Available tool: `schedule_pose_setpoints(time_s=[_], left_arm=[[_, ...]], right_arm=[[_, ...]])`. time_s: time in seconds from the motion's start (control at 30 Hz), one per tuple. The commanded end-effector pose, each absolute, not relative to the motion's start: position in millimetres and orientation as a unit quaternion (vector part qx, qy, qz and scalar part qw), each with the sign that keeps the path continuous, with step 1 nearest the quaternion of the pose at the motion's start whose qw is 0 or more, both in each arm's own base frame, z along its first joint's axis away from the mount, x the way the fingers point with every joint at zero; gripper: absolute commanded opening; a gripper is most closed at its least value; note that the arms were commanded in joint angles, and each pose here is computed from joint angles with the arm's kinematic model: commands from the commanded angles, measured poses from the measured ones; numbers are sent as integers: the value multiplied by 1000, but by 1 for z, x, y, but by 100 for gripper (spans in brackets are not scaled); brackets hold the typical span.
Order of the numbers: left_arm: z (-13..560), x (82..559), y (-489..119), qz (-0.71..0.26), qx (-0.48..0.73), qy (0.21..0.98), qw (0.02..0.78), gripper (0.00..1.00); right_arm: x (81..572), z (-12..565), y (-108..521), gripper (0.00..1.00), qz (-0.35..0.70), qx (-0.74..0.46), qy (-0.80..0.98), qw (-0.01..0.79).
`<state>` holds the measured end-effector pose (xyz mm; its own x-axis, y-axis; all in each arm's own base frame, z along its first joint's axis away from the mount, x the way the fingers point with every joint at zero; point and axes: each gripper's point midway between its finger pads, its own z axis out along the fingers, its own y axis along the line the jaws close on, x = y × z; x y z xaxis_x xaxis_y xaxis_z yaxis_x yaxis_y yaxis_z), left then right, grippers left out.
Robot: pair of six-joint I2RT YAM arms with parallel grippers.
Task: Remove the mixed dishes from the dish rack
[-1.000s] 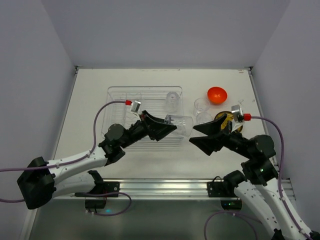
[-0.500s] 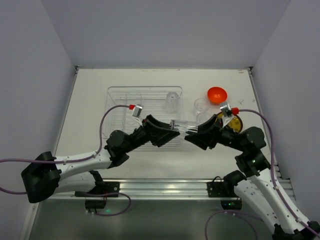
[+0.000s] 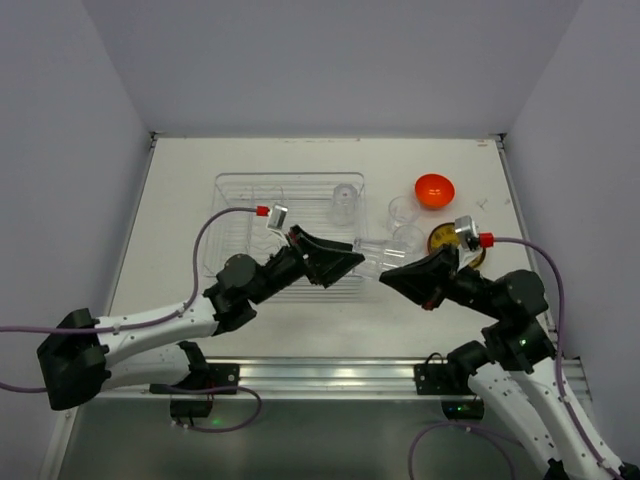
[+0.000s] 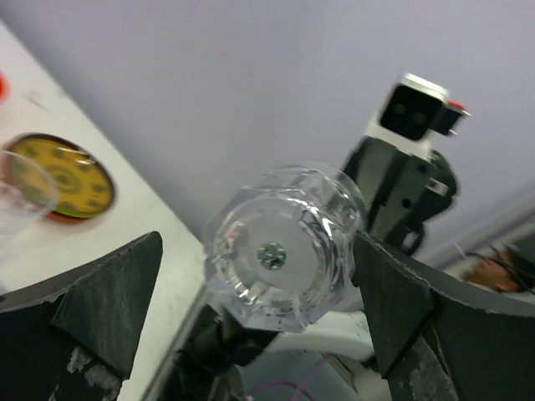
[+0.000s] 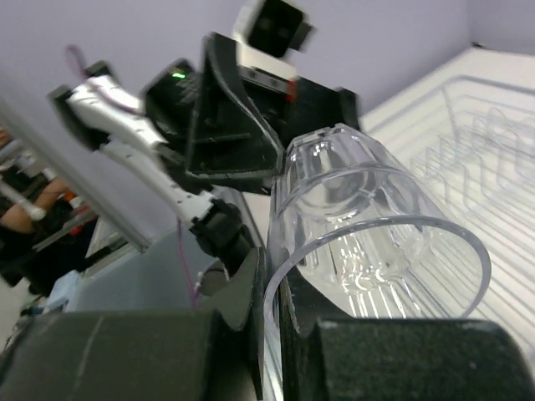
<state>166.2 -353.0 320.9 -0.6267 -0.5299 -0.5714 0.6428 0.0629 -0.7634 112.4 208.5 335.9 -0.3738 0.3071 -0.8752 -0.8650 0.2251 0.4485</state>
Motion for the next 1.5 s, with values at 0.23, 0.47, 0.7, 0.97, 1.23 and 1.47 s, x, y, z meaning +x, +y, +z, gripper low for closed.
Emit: schedule_pose_setpoints(time_s=[0.23, 0.47, 0.7, 0.97, 1.23, 1.47], left_arm=[[249, 226, -188, -244, -132, 794, 540, 100], [249, 202, -115, -75, -98, 847, 517, 100], [235, 193, -90, -15, -56, 857, 511, 100], [216, 201, -94, 4, -40, 852, 522, 100], [214, 200, -97, -15, -36, 849, 528, 100], [217, 198, -95, -31, -42, 844, 535, 100]], right_arm=[[186, 303, 119, 0, 244, -60, 826, 505], [213, 209, 98, 0, 73, -25, 948, 308], [237, 163, 106, 0, 17, -26, 969, 246], [248, 112, 110, 0, -16, -32, 979, 201], [248, 85, 131, 0, 30, -40, 982, 183], [251, 69, 133, 0, 21, -45, 985, 165]])
